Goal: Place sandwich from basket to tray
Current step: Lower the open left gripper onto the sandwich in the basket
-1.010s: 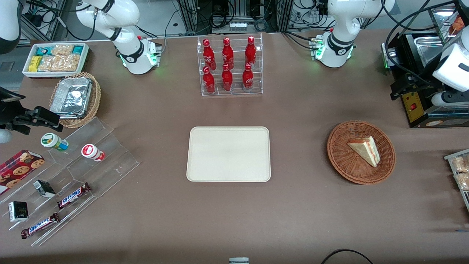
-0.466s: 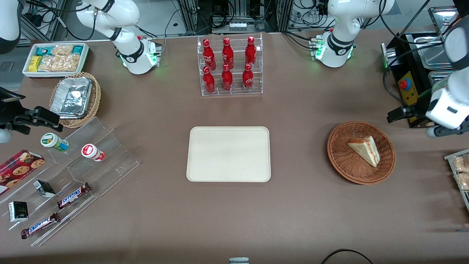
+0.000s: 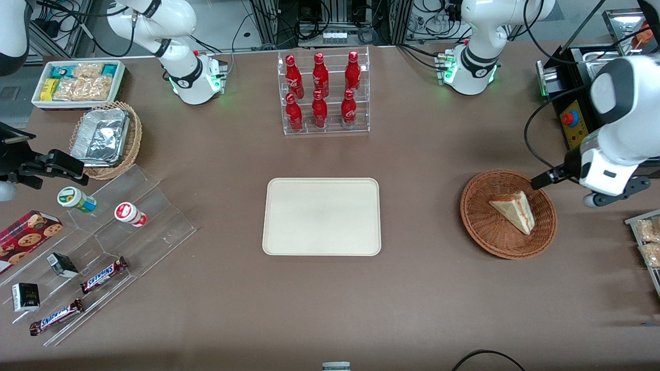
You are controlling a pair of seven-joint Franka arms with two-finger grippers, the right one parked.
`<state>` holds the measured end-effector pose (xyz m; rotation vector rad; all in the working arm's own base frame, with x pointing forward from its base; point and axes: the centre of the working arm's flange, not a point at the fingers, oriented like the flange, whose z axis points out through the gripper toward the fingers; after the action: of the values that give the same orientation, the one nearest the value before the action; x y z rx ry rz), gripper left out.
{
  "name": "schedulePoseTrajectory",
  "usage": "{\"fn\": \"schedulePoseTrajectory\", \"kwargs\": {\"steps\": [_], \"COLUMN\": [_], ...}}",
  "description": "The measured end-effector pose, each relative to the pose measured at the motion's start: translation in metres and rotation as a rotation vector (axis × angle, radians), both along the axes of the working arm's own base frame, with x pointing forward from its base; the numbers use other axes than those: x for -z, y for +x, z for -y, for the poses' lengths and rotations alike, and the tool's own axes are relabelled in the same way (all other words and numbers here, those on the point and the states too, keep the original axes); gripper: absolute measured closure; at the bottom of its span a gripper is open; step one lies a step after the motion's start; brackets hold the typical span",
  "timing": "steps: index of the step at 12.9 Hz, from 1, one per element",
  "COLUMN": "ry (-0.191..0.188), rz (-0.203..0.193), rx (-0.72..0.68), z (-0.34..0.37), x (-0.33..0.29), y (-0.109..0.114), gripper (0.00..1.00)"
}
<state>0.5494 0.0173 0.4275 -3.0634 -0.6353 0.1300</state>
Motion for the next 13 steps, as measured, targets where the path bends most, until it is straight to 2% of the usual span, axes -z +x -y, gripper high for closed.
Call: {"fn": "schedulePoseTrajectory", "kwargs": {"steps": [2, 6, 11, 13], "ry": [0.003, 0.011, 0.017, 0.019], "rz": [0.005, 0.057, 0.069, 0.057], "rx": [-0.029, -0.145, -0.249, -0.256], "z": [0.0, -0.013, -0.013, -0.011], "x": [0.029, 0.089, 0.131, 0.149], "y": [-0.002, -0.007, -0.003, -0.002], "gripper": [0.0, 0.0, 0.0, 0.0]}}
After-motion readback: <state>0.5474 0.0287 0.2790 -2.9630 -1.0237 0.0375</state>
